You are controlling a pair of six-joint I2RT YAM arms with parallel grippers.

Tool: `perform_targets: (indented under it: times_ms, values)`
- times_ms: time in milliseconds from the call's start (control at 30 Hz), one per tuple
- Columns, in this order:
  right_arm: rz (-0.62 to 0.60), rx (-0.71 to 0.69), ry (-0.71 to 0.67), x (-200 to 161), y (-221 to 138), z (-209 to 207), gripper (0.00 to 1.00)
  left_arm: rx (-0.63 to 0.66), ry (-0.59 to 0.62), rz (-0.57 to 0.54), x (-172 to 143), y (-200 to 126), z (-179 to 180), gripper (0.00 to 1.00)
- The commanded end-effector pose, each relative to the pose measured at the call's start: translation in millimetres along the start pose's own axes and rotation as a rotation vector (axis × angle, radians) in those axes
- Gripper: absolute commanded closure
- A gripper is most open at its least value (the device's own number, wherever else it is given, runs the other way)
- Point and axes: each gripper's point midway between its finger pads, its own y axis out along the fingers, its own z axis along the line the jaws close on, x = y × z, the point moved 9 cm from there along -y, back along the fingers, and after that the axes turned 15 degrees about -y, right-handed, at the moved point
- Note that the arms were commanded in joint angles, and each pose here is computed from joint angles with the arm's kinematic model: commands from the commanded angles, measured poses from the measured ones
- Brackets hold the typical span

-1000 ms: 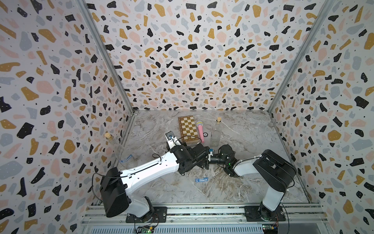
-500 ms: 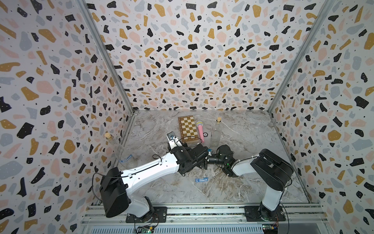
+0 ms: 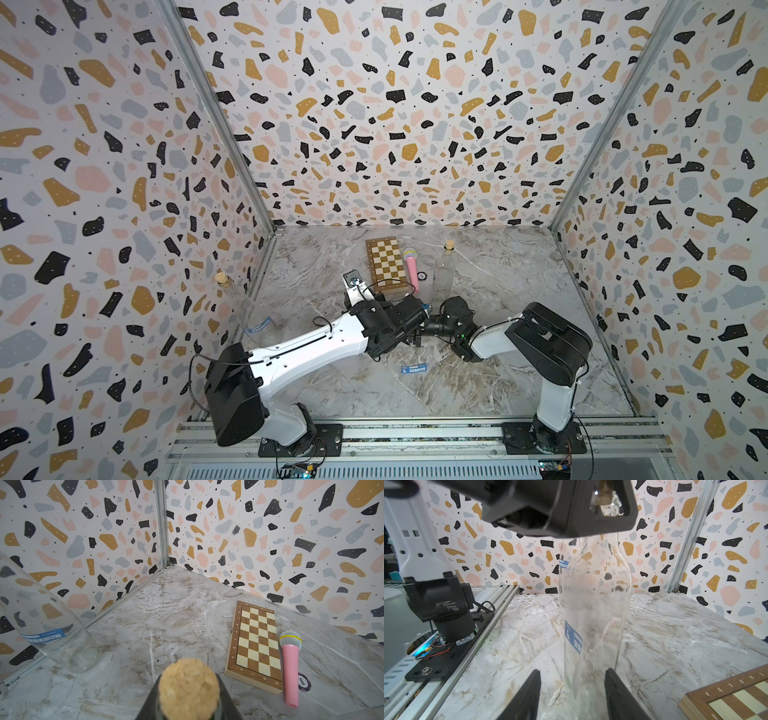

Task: Remove the label from the bottle
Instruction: Tear open the label from the bottle.

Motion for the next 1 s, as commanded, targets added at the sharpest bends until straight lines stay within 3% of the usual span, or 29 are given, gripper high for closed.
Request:
perform_targets:
  times_ms: [0, 267, 967]
  values:
    - [-0.052, -0.008, -0.015, 12.9, 6.7, -7.8, 0.50, -0.025, -0.027, -0.036, 10.4, -4.4, 1.9, 1.00]
    - [-0.089, 0.019, -0.005, 13.5, 11.3, -9.6, 0.66, -0.031, -0.032, -0.039, 14.2, -5.3, 2.1, 1.00]
    - [-0.091, 0.025, 0.016, 10.3, 12.0, -9.6, 0.88, -0.036, -0.032, -0.037, 15.5, -5.8, 1.7, 1.00]
